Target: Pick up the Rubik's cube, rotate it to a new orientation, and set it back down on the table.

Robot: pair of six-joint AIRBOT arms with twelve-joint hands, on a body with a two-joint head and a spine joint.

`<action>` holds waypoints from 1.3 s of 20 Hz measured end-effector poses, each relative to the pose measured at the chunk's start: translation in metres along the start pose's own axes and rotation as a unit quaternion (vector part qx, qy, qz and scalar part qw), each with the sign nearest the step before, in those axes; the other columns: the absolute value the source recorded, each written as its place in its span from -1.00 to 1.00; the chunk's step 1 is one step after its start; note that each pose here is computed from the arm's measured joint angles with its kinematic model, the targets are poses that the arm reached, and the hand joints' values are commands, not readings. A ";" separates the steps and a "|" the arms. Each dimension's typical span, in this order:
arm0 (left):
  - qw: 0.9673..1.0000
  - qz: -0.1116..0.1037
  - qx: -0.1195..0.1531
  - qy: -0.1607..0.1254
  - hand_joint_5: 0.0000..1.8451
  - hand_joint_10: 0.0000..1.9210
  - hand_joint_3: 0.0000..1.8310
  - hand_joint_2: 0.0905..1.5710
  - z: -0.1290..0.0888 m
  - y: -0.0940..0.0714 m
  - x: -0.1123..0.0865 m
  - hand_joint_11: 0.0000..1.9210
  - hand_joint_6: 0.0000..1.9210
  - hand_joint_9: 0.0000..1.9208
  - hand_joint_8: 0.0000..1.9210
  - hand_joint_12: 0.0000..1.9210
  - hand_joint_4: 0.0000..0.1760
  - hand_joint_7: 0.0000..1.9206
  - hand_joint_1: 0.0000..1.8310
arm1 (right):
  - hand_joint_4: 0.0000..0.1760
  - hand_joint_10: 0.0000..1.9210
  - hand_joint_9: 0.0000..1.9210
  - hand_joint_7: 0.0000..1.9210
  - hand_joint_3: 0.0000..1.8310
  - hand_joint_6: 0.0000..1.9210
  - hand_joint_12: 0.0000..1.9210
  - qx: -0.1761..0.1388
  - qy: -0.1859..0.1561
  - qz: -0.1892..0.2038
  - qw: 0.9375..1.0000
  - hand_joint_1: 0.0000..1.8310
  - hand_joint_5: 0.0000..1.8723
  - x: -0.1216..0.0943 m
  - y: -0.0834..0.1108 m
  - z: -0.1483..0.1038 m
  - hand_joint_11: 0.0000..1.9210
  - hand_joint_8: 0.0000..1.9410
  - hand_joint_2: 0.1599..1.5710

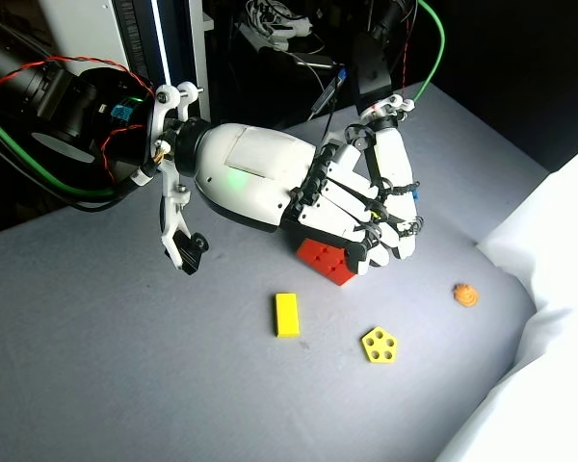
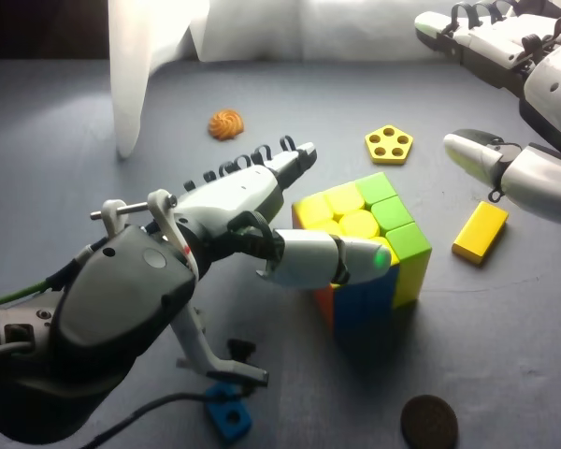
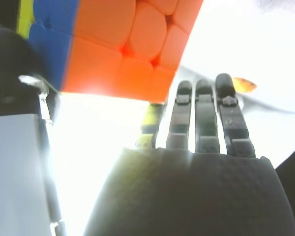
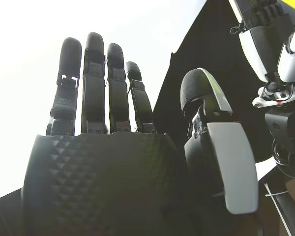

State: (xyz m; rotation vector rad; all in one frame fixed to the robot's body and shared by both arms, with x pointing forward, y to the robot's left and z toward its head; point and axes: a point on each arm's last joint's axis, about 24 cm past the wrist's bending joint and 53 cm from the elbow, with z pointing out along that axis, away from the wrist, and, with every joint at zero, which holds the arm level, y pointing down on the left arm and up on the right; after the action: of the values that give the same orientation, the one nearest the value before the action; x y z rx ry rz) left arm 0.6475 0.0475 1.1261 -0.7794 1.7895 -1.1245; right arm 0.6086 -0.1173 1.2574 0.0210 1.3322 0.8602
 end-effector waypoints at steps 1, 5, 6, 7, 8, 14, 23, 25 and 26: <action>1.000 -0.001 0.001 -0.003 -1.00 -1.00 -1.00 0.04 0.000 -0.001 -0.003 -1.00 -1.00 -1.00 -1.00 -1.00 -0.04 -1.00 -0.50 | -1.00 -0.93 -0.62 -0.67 -1.00 -0.99 0.34 0.000 0.000 0.000 1.000 -0.71 -0.85 0.000 0.000 0.000 -1.00 -0.99 0.74; 1.000 0.019 0.011 -0.014 -1.00 -1.00 -1.00 0.02 0.001 -0.020 -0.020 -1.00 -1.00 -1.00 -1.00 -1.00 0.06 -1.00 -0.50 | -1.00 -0.92 -0.60 -0.66 -1.00 -0.99 0.29 -0.003 0.001 -0.002 1.000 -0.71 -0.87 0.000 0.001 0.000 -1.00 -0.99 0.74; 0.999 0.030 0.014 -0.014 -1.00 -1.00 -1.00 0.02 0.001 -0.026 -0.024 -1.00 -1.00 -1.00 -1.00 -1.00 0.06 -1.00 -0.50 | -1.00 -0.92 -0.60 -0.66 -1.00 -0.99 0.29 -0.002 0.001 -0.002 1.000 -0.71 -0.87 0.000 0.001 0.000 -1.00 -0.99 0.74; 0.999 0.038 0.017 -0.013 -1.00 -1.00 -1.00 0.03 0.002 -0.031 -0.027 -1.00 -1.00 -1.00 -1.00 -1.00 0.04 -1.00 -0.51 | -1.00 -0.92 -0.60 -0.66 -1.00 -0.99 0.29 -0.002 0.001 -0.002 1.000 -0.71 -0.86 0.001 0.001 0.000 -1.00 -0.99 0.74; 0.998 0.057 0.026 -0.008 -1.00 -1.00 -1.00 0.02 0.003 -0.042 -0.031 -1.00 -1.00 -1.00 -1.00 -1.00 0.03 -1.00 -0.50 | -1.00 -0.93 -0.62 -0.68 -0.99 -1.00 0.27 -0.002 0.002 -0.002 1.000 -0.75 -0.87 0.001 0.001 0.000 -1.00 -1.00 0.76; 0.979 0.180 0.089 0.020 -1.00 -1.00 -1.00 0.04 -0.002 -0.107 -0.045 -0.99 -1.00 -1.00 -1.00 -0.99 -0.26 -1.00 -0.54 | -1.00 -0.95 -0.64 -0.68 -1.00 -1.00 0.16 -0.008 0.040 -0.004 0.999 -0.73 -0.87 0.010 0.005 0.012 -1.00 -1.00 0.74; 0.956 0.273 0.092 0.058 -0.57 -0.27 -1.00 0.13 -0.031 -0.101 -0.048 -0.97 -0.98 -0.65 -0.76 0.35 -0.74 -0.48 -0.51 | -1.00 -0.01 -0.69 -0.32 -1.00 -0.84 0.62 0.005 0.081 -0.039 0.996 -0.53 -0.48 -0.001 -0.007 0.016 -1.00 -0.94 0.61; 0.954 0.278 0.095 0.060 -0.48 -0.06 -1.00 0.15 -0.031 -0.101 -0.048 -0.91 -0.51 -0.57 -0.35 0.42 -0.77 -0.44 -0.56 | -1.00 0.49 -0.69 -0.54 -1.00 0.13 0.86 0.003 0.091 -0.052 0.994 -0.39 -0.71 -0.008 -0.005 0.018 -0.97 0.05 0.57; 0.953 0.279 0.097 0.063 -0.59 0.06 -1.00 0.15 -0.032 -0.102 -0.046 -0.91 -0.07 -0.58 -0.06 0.49 -0.84 -0.52 -0.57 | -1.00 0.65 -0.72 -0.60 -1.00 0.45 0.96 0.001 0.094 -0.062 0.994 -0.38 -0.78 -0.010 -0.004 0.019 -0.98 0.36 0.57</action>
State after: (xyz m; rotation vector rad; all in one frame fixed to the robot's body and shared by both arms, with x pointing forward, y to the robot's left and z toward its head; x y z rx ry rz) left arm 0.6453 0.0577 1.2417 -0.0675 1.8081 -0.9560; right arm 0.6272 -0.1167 1.2691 -0.1435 1.4936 0.7703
